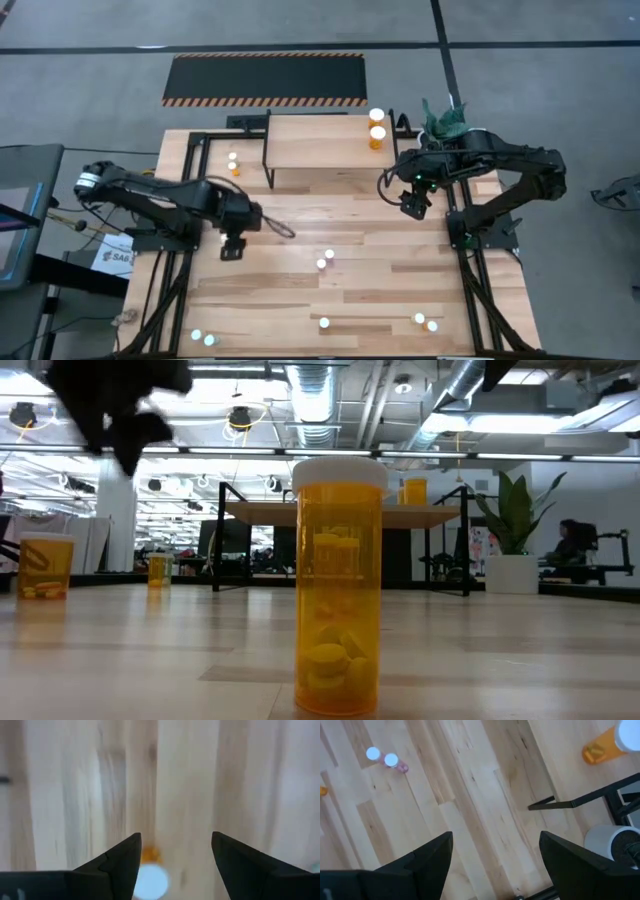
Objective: Pick and place medicine bottles onto shelf by color
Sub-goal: Put the large orange pill bottle on the shelf aligned with the other large orange pill bottles
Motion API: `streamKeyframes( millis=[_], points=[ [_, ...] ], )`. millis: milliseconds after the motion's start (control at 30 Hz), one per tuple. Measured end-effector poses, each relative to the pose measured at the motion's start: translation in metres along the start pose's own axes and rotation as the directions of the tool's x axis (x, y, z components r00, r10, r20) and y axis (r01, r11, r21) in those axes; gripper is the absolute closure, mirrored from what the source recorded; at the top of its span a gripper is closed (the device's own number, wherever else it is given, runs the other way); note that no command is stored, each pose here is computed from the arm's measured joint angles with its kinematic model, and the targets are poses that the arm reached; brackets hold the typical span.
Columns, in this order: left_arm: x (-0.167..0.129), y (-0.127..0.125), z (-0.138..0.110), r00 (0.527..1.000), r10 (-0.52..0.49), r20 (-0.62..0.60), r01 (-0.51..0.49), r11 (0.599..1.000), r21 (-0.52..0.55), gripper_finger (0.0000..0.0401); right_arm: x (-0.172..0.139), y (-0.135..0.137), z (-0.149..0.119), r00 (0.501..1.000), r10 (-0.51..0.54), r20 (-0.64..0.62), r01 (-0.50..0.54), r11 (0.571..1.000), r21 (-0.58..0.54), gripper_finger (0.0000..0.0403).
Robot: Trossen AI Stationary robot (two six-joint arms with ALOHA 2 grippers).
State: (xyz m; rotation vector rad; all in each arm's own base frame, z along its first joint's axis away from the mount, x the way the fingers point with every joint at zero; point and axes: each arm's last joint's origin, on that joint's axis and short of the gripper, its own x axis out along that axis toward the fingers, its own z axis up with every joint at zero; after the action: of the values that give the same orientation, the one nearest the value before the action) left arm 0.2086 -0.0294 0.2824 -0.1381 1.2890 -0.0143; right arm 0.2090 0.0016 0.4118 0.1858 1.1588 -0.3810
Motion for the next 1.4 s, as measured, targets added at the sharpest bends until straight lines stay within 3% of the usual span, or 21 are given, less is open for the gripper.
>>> streamKeyframes(
  millis=[167, 300, 433, 600, 767, 900, 1067, 1133, 1233, 1333, 1400],
  points=[
    [-0.045, 0.01, 0.04, 0.986, 0.004, 0.166, 0.011, 0.996, -0.087, 0.0173, 0.0, -0.008, 0.001, 1.0, -0.009, 0.001, 0.009, 1.0, 0.013, 0.0085],
    [-0.067, 0.022, 0.079, 0.97, 0.029, 0.24, -0.01, 0.997, -0.08, 0.0173, -0.004, -0.021, 0.001, 1.0, -0.026, 0.016, 0.025, 0.999, 0.046, 0.0085],
    [-0.077, 0.041, 0.116, 0.961, 0.035, 0.274, -0.021, 0.998, -0.054, 0.0173, -0.01, -0.037, -0.003, 0.998, -0.047, 0.038, 0.043, 0.993, 0.109, 0.0085],
    [-0.077, 0.076, 0.153, 0.952, 0.097, 0.289, -0.068, 0.992, -0.108, 0.0173, -0.018, -0.051, -0.007, 0.995, -0.065, 0.079, 0.052, 0.987, 0.149, 0.0085],
    [-0.075, 0.094, 0.165, 0.964, 0.118, 0.237, -0.105, 0.992, -0.067, 0.0173, -0.023, -0.056, -0.009, 0.991, -0.071, 0.111, 0.052, 0.986, 0.16, 0.0085],
    [-0.079, 0.093, 0.154, 0.981, 0.115, 0.158, -0.111, 0.993, -0.035, 0.0173, -0.023, -0.056, -0.009, 0.991, -0.071, 0.114, 0.053, 0.986, 0.155, 0.0085],
    [-0.098, 0.079, 0.122, 0.996, 0.091, 0.015, -0.09, 0.993, -0.083, 0.0173, -0.023, -0.054, -0.009, 0.991, -0.064, 0.115, 0.047, 0.989, 0.142, 0.0085],
    [-0.111, 0.067, 0.107, 0.995, 0.07, 0.066, -0.061, 0.991, -0.118, 0.0173, -0.024, -0.052, -0.01, 0.992, -0.058, 0.116, 0.042, 0.991, 0.131, 0.0085],
    [-0.132, 0.047, 0.066, 0.993, 0.058, 0.103, -0.037, 0.98, -0.197, 0.0173, -0.024, -0.048, -0.01, 0.992, -0.048, 0.12, 0.034, 0.993, 0.117, 0.0085],
    [-0.133, 0.037, 0.021, 0.988, 0.113, 0.106, -0.063, 0.917, -0.394, 0.0171, -0.024, -0.043, -0.009, 0.99, -0.033, 0.135, 0.018, 0.994, 0.108, 0.0085],
    [-0.124, 0.033, -0.001, 0.987, 0.121, 0.108, -0.041, 0.83, -0.556, 0.0164, -0.023, -0.04, -0.006, 0.988, -0.022, 0.152, 0.008, 0.996, 0.092, 0.0085]
  ],
)
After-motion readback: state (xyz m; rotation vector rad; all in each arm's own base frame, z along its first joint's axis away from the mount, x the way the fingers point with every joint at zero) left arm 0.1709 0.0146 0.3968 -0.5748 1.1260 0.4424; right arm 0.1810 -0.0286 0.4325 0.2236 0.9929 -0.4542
